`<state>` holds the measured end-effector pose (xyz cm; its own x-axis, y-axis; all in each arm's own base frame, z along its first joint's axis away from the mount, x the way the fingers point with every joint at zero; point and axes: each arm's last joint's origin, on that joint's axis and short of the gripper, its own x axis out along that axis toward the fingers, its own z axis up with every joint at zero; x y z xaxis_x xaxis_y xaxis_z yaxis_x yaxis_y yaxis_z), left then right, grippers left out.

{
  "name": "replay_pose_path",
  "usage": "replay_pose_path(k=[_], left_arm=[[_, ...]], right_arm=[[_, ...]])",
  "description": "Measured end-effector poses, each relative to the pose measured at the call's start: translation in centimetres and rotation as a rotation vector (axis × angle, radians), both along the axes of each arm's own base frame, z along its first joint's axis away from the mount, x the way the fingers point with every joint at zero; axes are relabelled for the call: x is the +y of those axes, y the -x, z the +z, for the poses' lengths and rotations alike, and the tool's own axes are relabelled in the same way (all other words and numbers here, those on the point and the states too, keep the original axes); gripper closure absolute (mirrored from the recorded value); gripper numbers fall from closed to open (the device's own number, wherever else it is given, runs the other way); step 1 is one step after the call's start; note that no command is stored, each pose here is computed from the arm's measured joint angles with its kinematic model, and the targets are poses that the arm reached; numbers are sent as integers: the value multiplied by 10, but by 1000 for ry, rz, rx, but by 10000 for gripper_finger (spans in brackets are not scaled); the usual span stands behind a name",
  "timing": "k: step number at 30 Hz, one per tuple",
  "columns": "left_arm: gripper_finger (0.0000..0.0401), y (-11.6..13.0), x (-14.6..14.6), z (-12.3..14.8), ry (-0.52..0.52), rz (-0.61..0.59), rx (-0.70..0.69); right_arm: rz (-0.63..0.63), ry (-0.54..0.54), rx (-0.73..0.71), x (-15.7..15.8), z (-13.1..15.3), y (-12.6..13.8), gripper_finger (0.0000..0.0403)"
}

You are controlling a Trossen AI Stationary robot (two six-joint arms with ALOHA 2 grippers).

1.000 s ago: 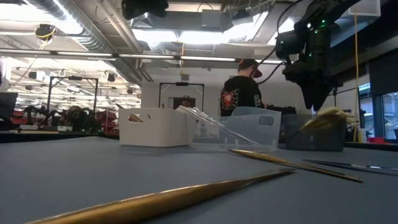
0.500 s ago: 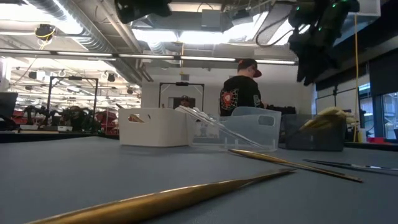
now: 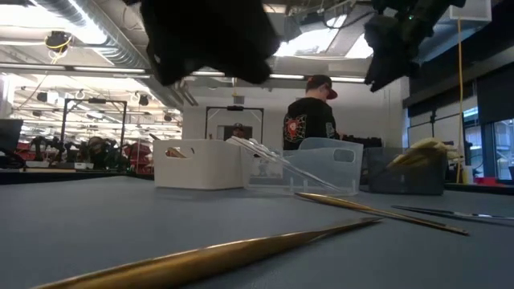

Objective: Sort silverware by color (type)
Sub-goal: Put the gold knife into the white bin

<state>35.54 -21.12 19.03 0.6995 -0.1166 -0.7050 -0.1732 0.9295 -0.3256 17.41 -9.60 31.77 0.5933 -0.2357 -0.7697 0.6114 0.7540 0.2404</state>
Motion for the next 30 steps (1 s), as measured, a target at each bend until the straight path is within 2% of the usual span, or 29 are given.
replay_pose_path(k=[12,18,30], left_arm=[[325,1,-9,-6,29,14,-3],[325,2,-10,-6,73,46,6],[326,3,-11,-6,97,24,27]], right_arm=[[145,138,-20,41,5,-22,260],[167,192,-5,54,5,-25,260],[198,236,-14,67,6,-29,260]])
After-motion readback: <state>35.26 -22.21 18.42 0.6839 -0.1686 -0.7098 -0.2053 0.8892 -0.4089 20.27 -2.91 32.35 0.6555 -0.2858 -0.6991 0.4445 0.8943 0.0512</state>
